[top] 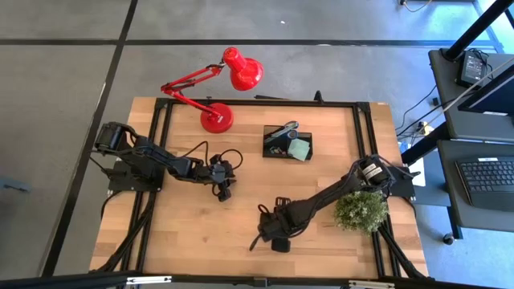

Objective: Pick and place office supplies into organizer
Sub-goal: Put the blue eraser into the black desk organizer

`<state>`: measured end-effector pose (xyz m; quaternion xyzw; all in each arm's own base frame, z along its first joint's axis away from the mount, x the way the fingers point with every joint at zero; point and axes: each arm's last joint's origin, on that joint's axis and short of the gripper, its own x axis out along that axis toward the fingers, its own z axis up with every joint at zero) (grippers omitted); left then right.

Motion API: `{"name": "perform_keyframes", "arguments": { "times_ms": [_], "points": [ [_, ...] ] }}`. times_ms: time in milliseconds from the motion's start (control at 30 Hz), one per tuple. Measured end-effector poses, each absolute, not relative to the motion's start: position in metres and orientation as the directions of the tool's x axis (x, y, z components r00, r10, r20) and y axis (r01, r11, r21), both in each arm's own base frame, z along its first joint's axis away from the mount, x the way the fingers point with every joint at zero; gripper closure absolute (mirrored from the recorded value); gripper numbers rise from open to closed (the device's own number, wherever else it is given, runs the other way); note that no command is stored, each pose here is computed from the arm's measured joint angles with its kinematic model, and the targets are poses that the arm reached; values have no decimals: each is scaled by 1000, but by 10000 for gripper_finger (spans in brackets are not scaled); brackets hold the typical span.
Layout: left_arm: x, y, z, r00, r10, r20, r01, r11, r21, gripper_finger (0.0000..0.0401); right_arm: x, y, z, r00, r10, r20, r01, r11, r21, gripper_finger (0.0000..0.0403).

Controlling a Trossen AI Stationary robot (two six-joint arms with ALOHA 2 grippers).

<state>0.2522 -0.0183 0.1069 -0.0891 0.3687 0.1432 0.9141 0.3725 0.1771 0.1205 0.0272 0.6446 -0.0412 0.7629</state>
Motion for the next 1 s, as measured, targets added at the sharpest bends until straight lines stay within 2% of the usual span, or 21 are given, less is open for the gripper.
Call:
{"name": "perform_keyframes", "arguments": {
  "times_ms": [633, 767, 1000],
  "points": [
    [252, -18, 107, 687, 196, -700, -327, 943, -57, 313, 371, 174, 120, 164, -74, -984, 79, 995, -62, 325],
    [252, -18, 107, 687, 196, -700, -328, 943, -57, 313, 371, 174, 120, 165, -73, -984, 89, 994, -59, 341],
    [252, -18, 107, 687, 196, -699, -328, 943, -57, 313, 373, 175, 122, 164, -69, -984, 108, 993, -52, 345]
  ]
}}
